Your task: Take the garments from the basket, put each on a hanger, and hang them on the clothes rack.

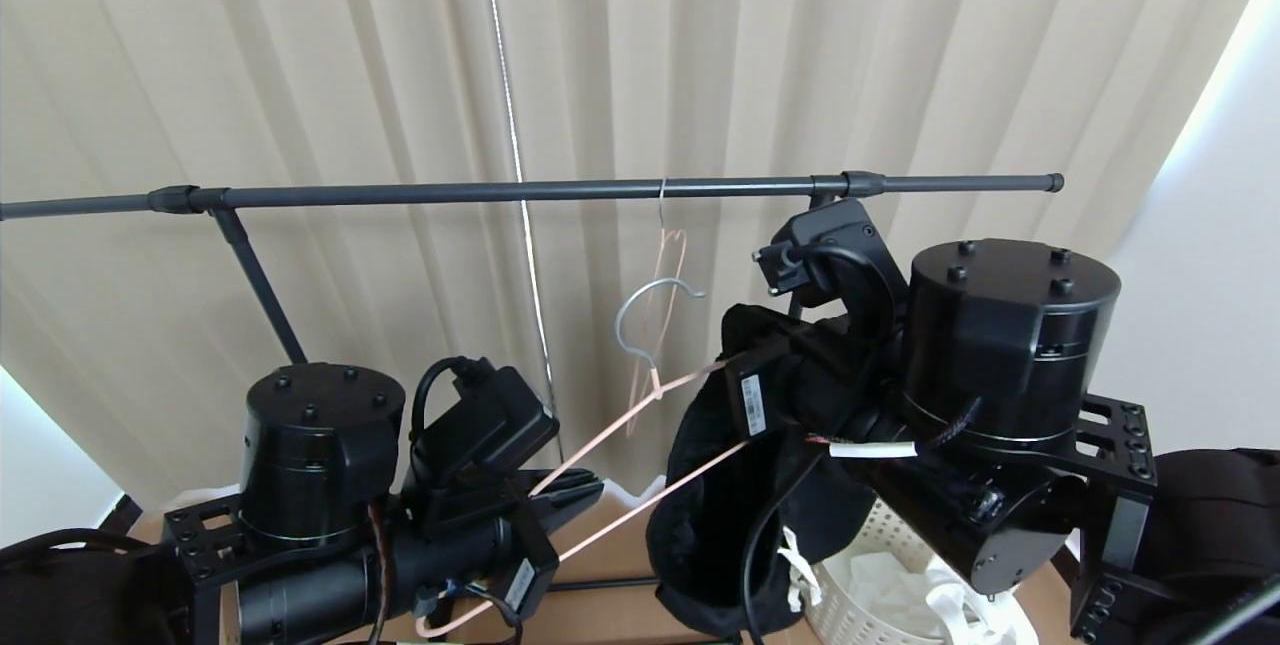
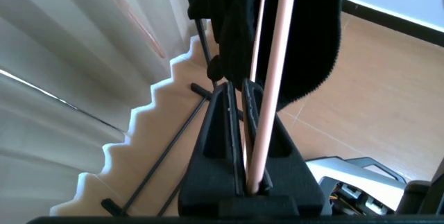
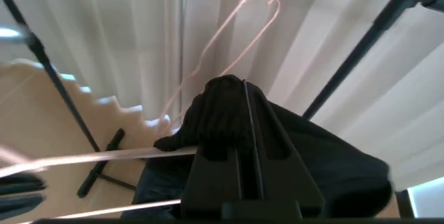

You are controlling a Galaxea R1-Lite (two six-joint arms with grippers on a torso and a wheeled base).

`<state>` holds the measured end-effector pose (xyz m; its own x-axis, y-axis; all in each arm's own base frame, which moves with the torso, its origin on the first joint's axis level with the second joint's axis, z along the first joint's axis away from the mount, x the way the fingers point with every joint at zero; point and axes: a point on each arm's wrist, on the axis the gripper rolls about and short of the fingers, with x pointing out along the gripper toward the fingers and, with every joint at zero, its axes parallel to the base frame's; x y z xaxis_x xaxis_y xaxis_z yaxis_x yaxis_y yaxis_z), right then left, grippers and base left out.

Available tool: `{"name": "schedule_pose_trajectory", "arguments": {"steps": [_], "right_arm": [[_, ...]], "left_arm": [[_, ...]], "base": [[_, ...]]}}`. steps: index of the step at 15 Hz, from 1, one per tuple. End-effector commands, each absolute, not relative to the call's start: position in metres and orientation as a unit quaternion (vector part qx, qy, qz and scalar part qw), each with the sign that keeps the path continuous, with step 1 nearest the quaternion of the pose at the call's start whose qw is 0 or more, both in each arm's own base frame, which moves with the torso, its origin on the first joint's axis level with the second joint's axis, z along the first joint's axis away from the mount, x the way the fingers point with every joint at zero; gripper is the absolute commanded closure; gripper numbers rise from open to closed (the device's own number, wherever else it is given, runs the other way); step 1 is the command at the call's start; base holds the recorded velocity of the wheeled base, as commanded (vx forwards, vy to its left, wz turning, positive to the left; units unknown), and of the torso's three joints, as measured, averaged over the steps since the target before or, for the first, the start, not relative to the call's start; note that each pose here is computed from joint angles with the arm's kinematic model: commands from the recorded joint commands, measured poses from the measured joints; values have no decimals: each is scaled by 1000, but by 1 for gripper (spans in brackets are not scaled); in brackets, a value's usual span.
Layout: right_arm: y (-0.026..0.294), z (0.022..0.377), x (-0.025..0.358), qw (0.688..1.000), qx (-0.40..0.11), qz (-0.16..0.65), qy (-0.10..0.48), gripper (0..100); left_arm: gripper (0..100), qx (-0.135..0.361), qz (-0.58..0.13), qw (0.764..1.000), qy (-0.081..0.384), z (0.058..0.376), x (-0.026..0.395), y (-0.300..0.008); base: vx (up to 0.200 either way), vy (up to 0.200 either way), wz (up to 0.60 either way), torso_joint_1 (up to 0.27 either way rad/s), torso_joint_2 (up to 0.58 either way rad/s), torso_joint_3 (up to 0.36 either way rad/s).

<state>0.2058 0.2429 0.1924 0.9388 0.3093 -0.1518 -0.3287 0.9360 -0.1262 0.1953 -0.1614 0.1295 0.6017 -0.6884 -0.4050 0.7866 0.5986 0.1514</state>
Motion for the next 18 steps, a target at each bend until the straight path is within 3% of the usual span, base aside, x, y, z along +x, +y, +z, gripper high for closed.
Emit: {"name": "schedule_pose_trajectory", "arguments": {"steps": [1, 3, 6, 11, 12, 18], "right_arm": [[252, 192, 195, 979, -74, 178, 63, 100], [260, 195, 182, 978, -69, 186, 56, 100], [274, 208, 165, 975, -10, 219, 23, 100], [271, 209, 173, 979, -4, 205, 18, 100], [269, 209, 176, 979, -3, 201, 18, 0], [257, 216, 186, 984, 0, 178, 10, 0]], "left_arm": [[100, 160, -418, 880, 156, 126, 198, -163], [100, 159, -419, 881, 154, 125, 198, -164], [100, 161, -422, 878, 157, 123, 198, -167], [100, 160, -415, 884, 145, 125, 197, -167], [100, 160, -409, 888, 138, 126, 197, -167], [100, 147, -403, 895, 123, 133, 194, -162]], "base": [[0, 0, 0, 0, 0, 0], [0, 0, 0, 0, 0, 0], [0, 0, 0, 0, 0, 0], [0, 0, 0, 0, 0, 0], [0, 0, 0, 0, 0, 0], [0, 0, 0, 0, 0, 0]]}}
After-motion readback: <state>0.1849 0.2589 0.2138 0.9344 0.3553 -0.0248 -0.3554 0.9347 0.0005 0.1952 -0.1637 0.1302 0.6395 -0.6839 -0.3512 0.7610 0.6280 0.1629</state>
